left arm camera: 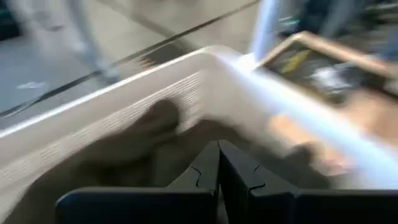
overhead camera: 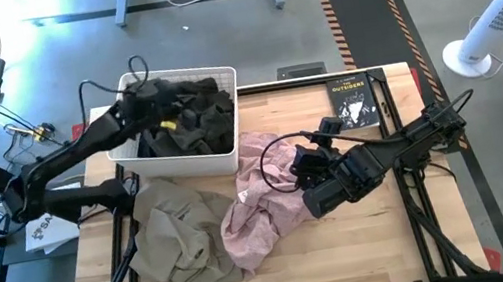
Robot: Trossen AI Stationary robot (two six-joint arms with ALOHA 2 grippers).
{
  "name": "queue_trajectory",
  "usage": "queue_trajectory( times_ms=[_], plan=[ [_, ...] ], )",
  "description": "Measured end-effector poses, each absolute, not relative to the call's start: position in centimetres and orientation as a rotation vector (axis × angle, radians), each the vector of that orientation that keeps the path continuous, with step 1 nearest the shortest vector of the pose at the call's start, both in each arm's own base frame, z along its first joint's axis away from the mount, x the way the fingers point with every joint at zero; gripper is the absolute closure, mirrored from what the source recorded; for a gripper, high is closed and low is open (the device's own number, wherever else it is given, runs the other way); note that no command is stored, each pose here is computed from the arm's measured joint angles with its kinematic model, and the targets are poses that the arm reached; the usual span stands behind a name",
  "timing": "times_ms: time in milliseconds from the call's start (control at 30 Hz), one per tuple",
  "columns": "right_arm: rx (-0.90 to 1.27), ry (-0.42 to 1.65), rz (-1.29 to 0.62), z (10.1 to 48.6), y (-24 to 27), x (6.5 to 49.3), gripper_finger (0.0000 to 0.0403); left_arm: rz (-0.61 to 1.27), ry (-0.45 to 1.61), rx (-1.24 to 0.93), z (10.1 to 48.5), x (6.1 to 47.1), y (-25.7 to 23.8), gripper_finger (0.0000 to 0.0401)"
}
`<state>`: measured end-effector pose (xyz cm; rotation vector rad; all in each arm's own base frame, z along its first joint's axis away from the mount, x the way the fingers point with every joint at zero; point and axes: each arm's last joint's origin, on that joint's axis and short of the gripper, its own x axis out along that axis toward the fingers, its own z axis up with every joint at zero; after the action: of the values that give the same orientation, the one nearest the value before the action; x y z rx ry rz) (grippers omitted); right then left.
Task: Sort clothes
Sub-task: Put the black jacket into the laundry bin
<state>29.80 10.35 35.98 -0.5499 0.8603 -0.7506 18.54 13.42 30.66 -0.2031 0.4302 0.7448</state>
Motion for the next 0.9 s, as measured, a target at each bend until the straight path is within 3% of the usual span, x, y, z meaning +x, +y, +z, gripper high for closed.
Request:
queue_trajectory(
  times_ms=[167,300,433,600,767,900],
  plan=[
    [-0.539,0.865,-0.746,35.9,10.4,29.8,0.0238,0.887,0.593,-0.302,24.5,17.1,14.2,0.04],
    [-0.539,0.865,-0.746,35.9,10.4,29.8,0.0238,0.823,0.701,-0.454,19.0,16.8,15.0,0.04],
    [-0.542,0.871,-0.753,36.0,10.1,29.9,0.0238,0.741,0.757,-0.526,16.7,17.5,15.7,0.04],
    [-0.545,0.866,-0.777,36.0,9.6,30.1,0.0238,0.69,0.724,-0.518,18.8,18.9,16.5,0.04],
    [-0.545,0.869,-0.78,36.0,9.5,30.1,0.0238,0.63,0.553,-0.442,24.9,20.5,15.6,0.0401],
    [-0.532,0.878,-0.77,35.9,9.5,30.1,0.0238,0.618,0.411,-0.353,26.9,22.1,14.3,0.0401]
  ],
)
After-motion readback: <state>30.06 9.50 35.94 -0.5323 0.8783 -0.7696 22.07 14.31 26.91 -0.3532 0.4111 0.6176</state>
